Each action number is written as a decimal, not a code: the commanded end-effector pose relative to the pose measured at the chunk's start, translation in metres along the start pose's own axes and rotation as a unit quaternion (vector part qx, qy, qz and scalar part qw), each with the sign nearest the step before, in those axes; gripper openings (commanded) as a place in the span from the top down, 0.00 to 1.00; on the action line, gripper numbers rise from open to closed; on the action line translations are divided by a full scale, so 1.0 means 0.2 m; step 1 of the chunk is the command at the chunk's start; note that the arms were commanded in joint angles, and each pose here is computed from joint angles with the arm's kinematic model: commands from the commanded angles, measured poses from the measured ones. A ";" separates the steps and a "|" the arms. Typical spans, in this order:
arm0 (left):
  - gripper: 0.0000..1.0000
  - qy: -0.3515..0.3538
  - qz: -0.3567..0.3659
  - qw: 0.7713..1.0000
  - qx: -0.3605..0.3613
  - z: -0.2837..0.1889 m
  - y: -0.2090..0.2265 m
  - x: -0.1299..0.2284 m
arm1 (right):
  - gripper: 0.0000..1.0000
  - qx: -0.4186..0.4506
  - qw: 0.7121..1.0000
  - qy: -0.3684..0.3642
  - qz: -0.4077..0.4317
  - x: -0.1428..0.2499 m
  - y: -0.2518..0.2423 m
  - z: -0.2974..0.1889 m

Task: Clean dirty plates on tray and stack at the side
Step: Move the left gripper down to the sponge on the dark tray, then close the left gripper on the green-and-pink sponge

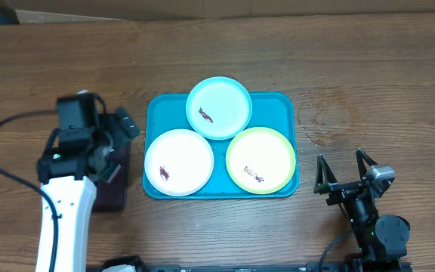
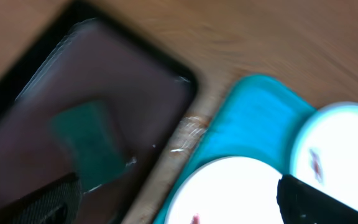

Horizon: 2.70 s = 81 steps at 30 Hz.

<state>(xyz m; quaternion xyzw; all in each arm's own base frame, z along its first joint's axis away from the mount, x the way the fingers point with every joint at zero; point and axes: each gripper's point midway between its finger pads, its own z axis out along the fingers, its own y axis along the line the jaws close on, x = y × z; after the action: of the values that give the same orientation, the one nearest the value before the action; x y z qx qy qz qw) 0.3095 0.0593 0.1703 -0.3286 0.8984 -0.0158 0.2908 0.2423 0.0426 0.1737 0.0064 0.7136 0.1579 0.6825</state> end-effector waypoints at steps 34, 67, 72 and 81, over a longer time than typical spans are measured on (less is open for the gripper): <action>0.00 0.210 -0.180 0.948 -0.160 0.66 0.49 0.30 | 0.00 0.001 1.000 -0.002 0.000 0.01 -0.01 0.00; 0.00 0.180 -0.160 0.951 -0.193 0.77 0.57 0.26 | 0.00 0.001 1.000 -0.002 0.000 0.01 -0.01 0.00; 0.27 0.157 -0.155 0.953 -0.208 0.78 0.61 0.22 | 0.00 0.001 1.000 -0.002 0.000 0.01 -0.01 0.00; 0.86 0.157 -0.156 0.953 -0.205 0.78 0.60 0.22 | 0.00 0.001 1.000 -0.002 0.000 0.01 -0.01 0.00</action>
<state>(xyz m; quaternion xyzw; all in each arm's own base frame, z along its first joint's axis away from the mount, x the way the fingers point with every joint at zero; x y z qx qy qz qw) 0.3043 0.1491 0.0011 -0.5083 0.8554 0.0556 0.0822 0.2423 0.0426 0.1736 0.0065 0.7138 0.1580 0.6823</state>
